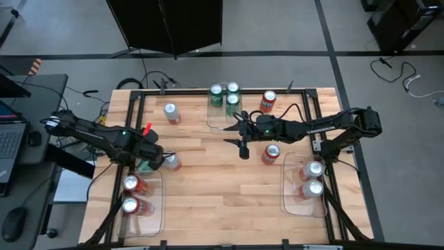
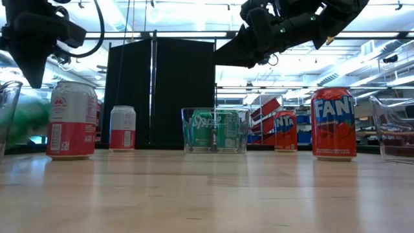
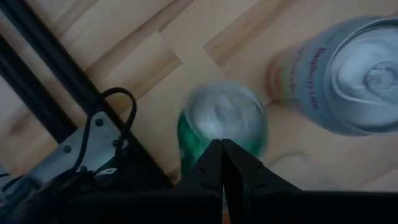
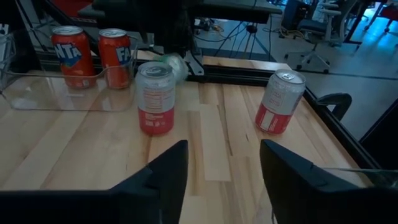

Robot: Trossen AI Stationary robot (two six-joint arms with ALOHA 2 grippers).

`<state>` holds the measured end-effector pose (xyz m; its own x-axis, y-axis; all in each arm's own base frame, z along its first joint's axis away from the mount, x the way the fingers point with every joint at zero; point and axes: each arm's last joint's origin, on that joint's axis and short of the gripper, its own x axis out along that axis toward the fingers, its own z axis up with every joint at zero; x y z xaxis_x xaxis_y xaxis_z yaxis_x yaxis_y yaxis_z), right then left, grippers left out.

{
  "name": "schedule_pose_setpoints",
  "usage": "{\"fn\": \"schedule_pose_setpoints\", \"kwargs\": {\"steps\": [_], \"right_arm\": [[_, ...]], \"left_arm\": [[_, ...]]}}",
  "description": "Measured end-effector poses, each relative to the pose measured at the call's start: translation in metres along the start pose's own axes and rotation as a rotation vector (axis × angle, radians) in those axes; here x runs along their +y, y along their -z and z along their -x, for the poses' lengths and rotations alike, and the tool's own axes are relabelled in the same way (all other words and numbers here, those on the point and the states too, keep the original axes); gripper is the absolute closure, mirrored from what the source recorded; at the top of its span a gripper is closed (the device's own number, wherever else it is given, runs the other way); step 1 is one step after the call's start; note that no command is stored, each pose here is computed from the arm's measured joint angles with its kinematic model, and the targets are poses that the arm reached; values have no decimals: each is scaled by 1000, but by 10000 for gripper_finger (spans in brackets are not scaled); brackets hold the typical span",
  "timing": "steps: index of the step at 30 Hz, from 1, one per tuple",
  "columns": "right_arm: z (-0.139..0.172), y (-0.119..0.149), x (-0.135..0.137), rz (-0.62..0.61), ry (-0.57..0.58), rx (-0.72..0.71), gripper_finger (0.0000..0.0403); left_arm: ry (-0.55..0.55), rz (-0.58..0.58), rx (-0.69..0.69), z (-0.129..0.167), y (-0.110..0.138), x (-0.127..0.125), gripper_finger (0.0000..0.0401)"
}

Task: Sort soda cans
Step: Put the green soda can into the top transparent bin

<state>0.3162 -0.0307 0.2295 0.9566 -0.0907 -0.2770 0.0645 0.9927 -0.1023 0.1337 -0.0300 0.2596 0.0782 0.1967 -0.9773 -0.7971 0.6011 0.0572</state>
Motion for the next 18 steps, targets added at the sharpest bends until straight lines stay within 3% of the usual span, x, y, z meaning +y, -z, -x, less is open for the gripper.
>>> {"fn": "schedule_pose_setpoints", "kwargs": {"steps": [10, 18], "right_arm": [[0, -4, 5, 3, -66, -46, 256], [1, -11, 16, 15, -138, -112, 286]], "left_arm": [[-16, -27, -5, 1, 3, 0, 400], [113, -23, 22, 2, 3, -11, 399]]}}
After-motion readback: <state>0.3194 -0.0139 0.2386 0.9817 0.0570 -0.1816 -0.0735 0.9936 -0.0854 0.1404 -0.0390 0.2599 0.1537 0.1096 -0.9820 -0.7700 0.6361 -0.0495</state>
